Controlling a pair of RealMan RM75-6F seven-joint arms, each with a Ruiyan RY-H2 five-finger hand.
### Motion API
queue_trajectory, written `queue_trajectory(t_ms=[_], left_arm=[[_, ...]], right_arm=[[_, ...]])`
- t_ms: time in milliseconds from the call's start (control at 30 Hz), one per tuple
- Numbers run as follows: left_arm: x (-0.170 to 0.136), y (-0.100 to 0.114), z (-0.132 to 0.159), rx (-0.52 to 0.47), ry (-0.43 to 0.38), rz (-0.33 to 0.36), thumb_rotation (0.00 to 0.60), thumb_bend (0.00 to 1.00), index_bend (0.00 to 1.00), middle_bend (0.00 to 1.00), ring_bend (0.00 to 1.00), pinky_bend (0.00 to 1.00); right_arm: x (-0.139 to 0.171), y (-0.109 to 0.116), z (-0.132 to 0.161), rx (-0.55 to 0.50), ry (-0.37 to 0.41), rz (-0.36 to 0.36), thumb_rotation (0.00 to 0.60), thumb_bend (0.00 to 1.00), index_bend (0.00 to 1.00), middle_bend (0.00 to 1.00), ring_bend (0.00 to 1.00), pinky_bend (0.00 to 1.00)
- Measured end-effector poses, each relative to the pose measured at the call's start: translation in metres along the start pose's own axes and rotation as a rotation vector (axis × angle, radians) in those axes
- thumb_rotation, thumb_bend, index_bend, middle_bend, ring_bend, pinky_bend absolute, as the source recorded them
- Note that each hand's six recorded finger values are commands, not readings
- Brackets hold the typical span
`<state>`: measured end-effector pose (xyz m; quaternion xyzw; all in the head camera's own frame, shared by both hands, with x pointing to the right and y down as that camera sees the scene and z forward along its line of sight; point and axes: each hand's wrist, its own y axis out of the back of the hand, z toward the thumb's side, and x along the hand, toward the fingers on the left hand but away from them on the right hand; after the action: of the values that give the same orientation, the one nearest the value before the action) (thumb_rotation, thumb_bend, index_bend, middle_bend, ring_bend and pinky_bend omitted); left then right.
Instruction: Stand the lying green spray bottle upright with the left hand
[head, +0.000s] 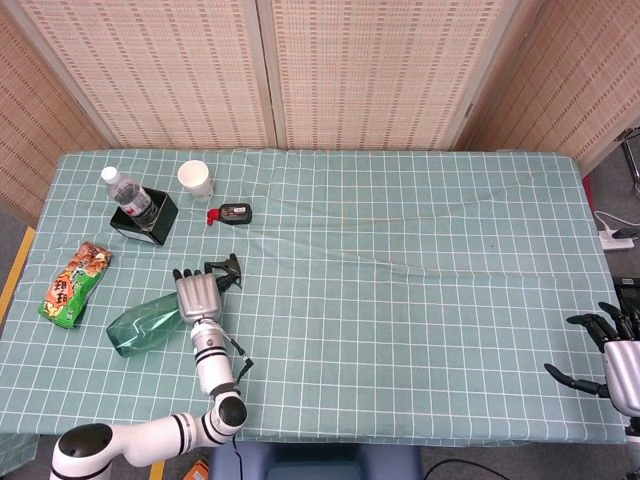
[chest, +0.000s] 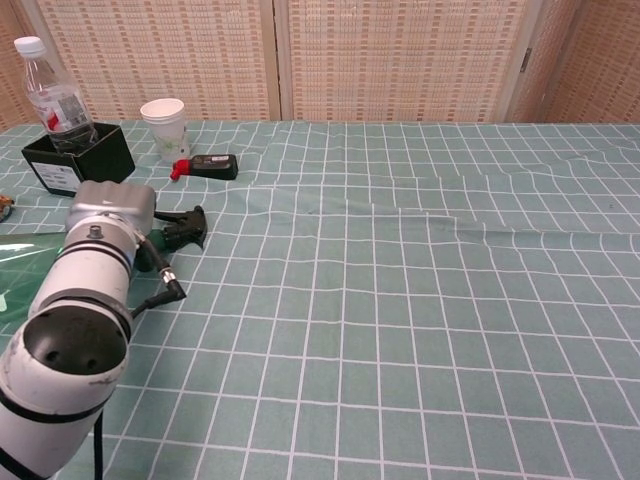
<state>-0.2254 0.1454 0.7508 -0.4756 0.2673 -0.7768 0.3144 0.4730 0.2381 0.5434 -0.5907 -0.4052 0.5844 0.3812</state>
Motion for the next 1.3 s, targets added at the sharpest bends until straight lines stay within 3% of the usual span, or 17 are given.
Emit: queue_trajectory(t_ms=[233,400,800,1133,1300], left_arm=[[0.001,0.000,-0.002,-0.004,0.003,0.009,0.600,0.30,0.29,0.42,0.28,0.20],[0.002,0.003,-0.004,-0.011,0.004,0.030,0.600,0.31,0.40,0.46,0.31,0.23],[0.003,0.003,-0.007,-0.014,-0.001,0.048,0.600,0.32,0.50,0.56,0.38,0.26],[-0.006,0.038,0.004,-0.098,-0.081,0.135,0.600,0.32,0.52,0.59,0.40,0.26],[-0.017,0.080,0.006,-0.275,-0.139,0.174,0.600,0.33,0.52,0.59,0.41,0.26]], right_arm=[[0.000,0.000,0.000,0.000,0.001,0.000,0.600,0.00,0.33,0.34,0.13,0.05],[0.000,0.000,0.000,0.000,0.002,0.001,0.600,0.00,0.33,0.34,0.13,0.05],[0.000,0.000,0.000,0.000,0.000,0.000,0.600,0.00,0.33,0.34,0.13,0.05],[0.000,0.000,0.000,0.001,-0.002,0.000,0.600,0.00,0.33,0.34,0.13,0.05],[0.001,0.000,0.000,0.003,-0.002,-0.009,0.600,0.00,0.33,0.34,0.13,0.05]])
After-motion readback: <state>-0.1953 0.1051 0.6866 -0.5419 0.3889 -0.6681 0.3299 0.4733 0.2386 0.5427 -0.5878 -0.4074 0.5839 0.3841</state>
